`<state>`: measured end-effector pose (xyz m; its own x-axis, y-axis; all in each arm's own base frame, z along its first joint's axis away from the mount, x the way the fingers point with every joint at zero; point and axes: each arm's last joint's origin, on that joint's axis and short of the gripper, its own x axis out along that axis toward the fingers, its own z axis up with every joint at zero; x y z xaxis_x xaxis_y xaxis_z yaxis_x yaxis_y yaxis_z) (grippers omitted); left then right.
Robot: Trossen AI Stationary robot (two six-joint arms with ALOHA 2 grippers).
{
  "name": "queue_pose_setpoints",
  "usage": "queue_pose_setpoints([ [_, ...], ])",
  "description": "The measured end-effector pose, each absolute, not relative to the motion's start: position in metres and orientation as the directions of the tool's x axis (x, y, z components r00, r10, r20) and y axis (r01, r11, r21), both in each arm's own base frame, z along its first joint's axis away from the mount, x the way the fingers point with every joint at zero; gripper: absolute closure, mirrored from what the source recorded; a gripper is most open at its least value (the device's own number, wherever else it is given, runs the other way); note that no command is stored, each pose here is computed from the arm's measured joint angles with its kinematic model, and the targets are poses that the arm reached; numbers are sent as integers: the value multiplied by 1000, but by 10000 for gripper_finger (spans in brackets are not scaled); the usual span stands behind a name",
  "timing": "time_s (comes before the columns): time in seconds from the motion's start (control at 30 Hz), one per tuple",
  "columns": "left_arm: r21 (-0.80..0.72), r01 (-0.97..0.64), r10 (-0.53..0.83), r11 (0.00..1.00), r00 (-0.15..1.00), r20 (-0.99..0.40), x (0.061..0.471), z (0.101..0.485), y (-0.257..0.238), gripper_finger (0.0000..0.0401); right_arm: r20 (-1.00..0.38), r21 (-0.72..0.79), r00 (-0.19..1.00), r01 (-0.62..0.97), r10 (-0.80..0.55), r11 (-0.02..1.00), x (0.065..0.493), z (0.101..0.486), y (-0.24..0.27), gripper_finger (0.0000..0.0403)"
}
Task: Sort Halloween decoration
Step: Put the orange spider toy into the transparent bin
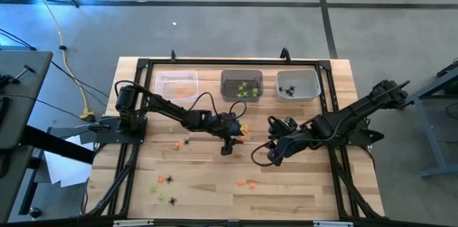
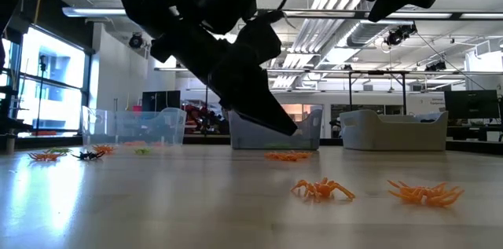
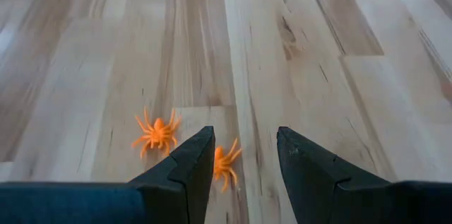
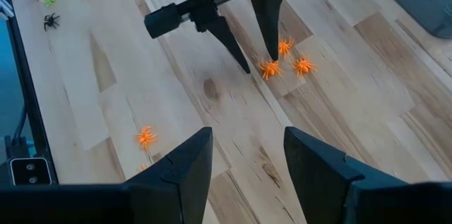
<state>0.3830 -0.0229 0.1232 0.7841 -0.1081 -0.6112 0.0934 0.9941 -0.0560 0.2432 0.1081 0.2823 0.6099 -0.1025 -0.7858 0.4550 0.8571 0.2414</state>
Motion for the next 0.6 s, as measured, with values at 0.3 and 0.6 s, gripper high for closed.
queue_pose_setpoints([
  [0.3, -15, 94, -81, 995, 747, -660, 381, 111, -13, 260, -786, 242, 610, 455, -103, 857, 243, 282, 108, 231],
  [0.6, 8, 98, -69, 995, 750, -657, 386, 96, -9, 260, -782, 247, 615, 453, -100, 857, 244, 283, 108, 231],
])
